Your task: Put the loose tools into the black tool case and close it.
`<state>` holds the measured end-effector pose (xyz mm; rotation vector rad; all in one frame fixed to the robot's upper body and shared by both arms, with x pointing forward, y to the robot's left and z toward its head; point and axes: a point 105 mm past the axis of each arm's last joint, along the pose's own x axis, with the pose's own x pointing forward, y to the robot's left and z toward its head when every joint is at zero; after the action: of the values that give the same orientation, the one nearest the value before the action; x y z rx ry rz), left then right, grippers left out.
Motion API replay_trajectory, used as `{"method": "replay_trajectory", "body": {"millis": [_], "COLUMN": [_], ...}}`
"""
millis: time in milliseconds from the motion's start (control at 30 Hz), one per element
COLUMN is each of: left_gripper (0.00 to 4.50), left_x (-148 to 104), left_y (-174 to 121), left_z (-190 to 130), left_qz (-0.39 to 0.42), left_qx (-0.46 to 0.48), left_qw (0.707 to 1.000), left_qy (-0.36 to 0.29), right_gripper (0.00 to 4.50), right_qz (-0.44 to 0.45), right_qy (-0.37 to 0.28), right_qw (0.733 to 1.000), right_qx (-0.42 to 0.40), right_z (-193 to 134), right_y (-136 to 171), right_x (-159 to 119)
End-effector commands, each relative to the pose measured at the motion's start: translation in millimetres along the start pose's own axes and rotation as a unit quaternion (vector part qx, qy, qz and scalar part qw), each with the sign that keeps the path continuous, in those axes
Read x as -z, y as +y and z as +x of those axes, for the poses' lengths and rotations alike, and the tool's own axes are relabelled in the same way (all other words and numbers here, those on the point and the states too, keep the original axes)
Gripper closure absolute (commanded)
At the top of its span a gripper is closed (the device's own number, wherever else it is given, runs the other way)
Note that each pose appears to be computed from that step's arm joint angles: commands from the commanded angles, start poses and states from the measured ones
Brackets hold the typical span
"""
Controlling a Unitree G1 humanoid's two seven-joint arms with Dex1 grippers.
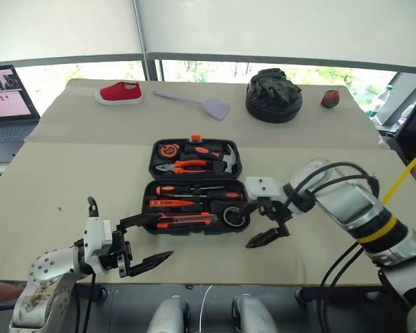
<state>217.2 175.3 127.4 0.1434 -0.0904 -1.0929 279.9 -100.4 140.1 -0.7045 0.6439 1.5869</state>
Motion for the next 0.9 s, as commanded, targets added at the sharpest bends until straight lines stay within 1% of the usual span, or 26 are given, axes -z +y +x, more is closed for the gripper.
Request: {"method": "replay_trajectory", "body": {"millis": [33,100,167,233,267,333,400,433,467,500,533,600,633,700,767,833,900], "left_gripper": [0.0,0.0,0.0,0.53,0.69,1.45,2.08,2.49,2.83,3.26,3.47,4.36,4.49,4.49,4.49,4.49,4.49], "left_x": [-4,-4,1,10,12,16,19,22,23,27,29,35,38,42,45,46,47], "left_y": [29,48,67,95,108,126,135,142,148,153,156,155,152,148,144,140,136], "left_z": [-12,-22,-30,-41,-45,-45,-38,-29,-21,-15,-9,4,11,21,30,37,42], "left_qz": [-0.012,-0.032,-0.039,-0.056,-0.068,-0.09,-0.092,-0.091,-0.089,-0.092,-0.093,-0.1,-0.095,-0.088,-0.102,-0.095,-0.088], "left_qx": [-0.097,-0.148,-0.198,-0.279,-0.32,-0.366,-0.372,-0.372,-0.37,-0.369,-0.365,-0.339,-0.317,-0.289,-0.267,-0.245,-0.229], "left_qw": [0.995,0.988,0.978,0.957,0.943,0.924,0.92,0.919,0.919,0.917,0.918,0.925,0.931,0.938,0.943,0.948,0.951], "left_qy": [0.015,0.02,0.043,0.063,0.066,0.067,0.083,0.095,0.105,0.118,0.126,0.143,0.156,0.171,0.172,0.18,0.186], "right_gripper": [0.03,0.03,0.03,0.55,0.77,1.5,2.12,2.46,2.8,3.21,3.37,4.24,4.46,4.46,4.46,4.46,4.46], "right_qz": [-0.024,-0.015,0.008,0.005,-0.008,-0.024,-0.026,-0.024,-0.031,-0.037,-0.038,-0.042,-0.041,-0.035,-0.03,-0.035,-0.039], "right_qy": [-0.053,-0.091,-0.126,-0.145,-0.136,-0.117,-0.129,-0.13,-0.122,-0.115,-0.112,-0.123,-0.13,-0.141,-0.145,-0.135,-0.147], "right_qw": [0.998,0.993,0.985,0.97,0.959,0.938,0.913,0.902,0.897,0.896,0.899,0.902,0.904,0.91,0.921,0.93,0.931], "right_qx": [0.014,0.07,0.115,0.197,0.247,0.326,0.387,0.412,0.425,0.427,0.421,0.413,0.404,0.388,0.36,0.341,0.33], "right_z": [-27,-45,-57,-65,-68,-72,-73,-68,-61,-54,-46,-36,-29,-18,-6,1,2], "right_y": [1,-12,-24,-46,-59,-81,-98,-106,-112,-115,-116,-118,-118,-118,-114,-108,-103], "right_x": [-10,-6,0,11,20,33,37,41,45,48,49,45,42,36,32,30,23]}}
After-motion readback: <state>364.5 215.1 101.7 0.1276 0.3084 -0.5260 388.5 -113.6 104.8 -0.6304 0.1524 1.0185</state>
